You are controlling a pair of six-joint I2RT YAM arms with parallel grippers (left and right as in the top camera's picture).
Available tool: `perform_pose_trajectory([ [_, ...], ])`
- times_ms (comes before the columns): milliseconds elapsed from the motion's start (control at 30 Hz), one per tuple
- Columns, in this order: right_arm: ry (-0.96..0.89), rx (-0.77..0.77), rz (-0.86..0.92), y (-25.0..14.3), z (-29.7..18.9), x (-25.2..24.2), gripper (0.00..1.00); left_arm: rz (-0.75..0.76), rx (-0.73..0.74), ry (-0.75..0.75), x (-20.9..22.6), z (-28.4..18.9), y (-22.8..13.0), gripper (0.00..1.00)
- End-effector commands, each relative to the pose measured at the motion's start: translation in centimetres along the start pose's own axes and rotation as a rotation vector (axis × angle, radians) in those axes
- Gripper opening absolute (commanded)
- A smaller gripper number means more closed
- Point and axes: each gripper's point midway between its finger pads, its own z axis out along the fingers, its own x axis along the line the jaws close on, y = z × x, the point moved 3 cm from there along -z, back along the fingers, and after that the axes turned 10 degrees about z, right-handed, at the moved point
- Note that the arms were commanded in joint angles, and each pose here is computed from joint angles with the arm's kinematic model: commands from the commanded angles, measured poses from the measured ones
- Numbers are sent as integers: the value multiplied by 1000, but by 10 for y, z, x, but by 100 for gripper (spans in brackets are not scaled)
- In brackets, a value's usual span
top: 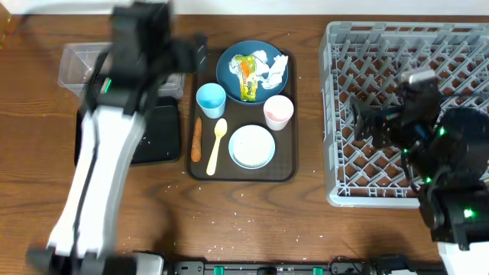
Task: Sort waste into correct bins and load items into the dishwasher rack
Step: 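Reach the left gripper into the blue bowl and grasp the wrappers and tissue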
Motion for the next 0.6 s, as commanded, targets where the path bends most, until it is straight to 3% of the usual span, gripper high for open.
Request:
perform_pose_trajectory([
  [0,3,21,-1,3,2,-1,99,33,69,-57,-23,53,11,98],
  [133,-7,93,15,-12,7,-4,99,57,52,-107,-44,112,11,98],
  [333,-18,158,28,-26,6,-7,99,33,91,-271,-78,175,-20,98],
  [567,-53,172,30,-29,6,-12,99,-128,246,-173,-70,227,-77,98],
])
